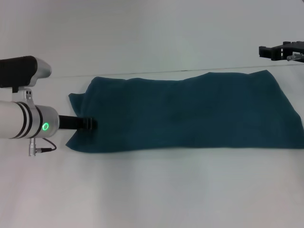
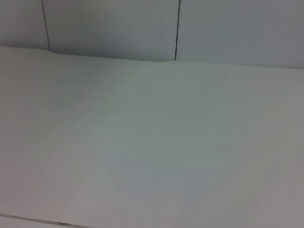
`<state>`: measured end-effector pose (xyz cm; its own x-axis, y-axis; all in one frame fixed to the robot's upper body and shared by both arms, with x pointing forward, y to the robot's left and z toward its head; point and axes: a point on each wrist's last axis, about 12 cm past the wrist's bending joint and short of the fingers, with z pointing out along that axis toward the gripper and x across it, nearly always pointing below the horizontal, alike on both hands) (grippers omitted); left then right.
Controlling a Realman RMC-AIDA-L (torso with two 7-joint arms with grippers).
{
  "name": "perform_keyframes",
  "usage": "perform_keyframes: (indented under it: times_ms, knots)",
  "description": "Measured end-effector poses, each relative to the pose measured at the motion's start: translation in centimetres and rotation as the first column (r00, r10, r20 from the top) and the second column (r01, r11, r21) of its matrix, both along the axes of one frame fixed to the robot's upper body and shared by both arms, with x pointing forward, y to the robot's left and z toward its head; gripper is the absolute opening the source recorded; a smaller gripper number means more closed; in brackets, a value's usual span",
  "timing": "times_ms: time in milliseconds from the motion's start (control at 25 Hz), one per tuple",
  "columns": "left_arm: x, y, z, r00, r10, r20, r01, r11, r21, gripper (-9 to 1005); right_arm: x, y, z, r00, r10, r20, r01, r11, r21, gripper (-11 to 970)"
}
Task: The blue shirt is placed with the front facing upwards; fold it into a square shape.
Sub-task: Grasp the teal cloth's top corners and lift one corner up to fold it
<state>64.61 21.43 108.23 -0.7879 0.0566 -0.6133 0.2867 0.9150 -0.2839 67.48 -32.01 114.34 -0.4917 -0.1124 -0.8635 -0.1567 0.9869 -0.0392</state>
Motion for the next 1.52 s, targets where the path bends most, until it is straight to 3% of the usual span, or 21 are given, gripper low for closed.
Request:
perform_keyframes:
  times_ms: [80, 520, 880, 1040, 1200, 1360, 1520]
  knots:
    - [0.0, 0.0, 0.1, 1.0, 0.003, 0.008, -0.003, 1.0, -0.001, 293, -0.1, 0.0, -0.1, 1.0, -0.001, -0.001, 0.001, 1.0, 0.002, 767]
    - [-0.1, 0.1, 1.0, 1.0, -0.014, 0.026, 0.014, 1.0, -0.01, 62, -0.3, 0.3, -0.6, 1.0, -0.014, 0.0, 0.014, 0.999, 0.03, 755]
    - [0.0, 0.6, 2.1, 0.998, -0.021, 0.055, 0.022, 1.0, -0.01, 33, -1.2, 1.0, -0.9, 0.991, 0.017, 0.131, -0.036, 0.988, 0.149, 738]
    - [0.0, 0.6, 2.6, 0.997, -0.028, 0.068, 0.029, 0.999, -0.023, 34, -2.4, 1.3, -2.5, 0.971, 0.062, 0.23, -0.102, 0.981, 0.165, 731]
    - [0.0, 0.6, 3.1, 0.996, -0.036, 0.084, 0.04, 0.998, -0.041, 35, -3.9, 2.7, -5.2, 0.928, 0.177, 0.327, -0.208, 0.976, 0.062, 561]
    - [0.1, 0.5, 3.5, 0.995, -0.044, 0.092, 0.048, 0.998, -0.048, 36, -5.9, 5.6, -7.9, 0.866, 0.301, 0.4, -0.3, 0.952, -0.067, 398]
    - [0.1, 0.5, 3.9, 0.994, -0.055, 0.099, 0.06, 0.997, -0.049, 38, -7.0, 7.3, -9.3, 0.853, 0.307, 0.421, -0.307, 0.949, -0.069, 255]
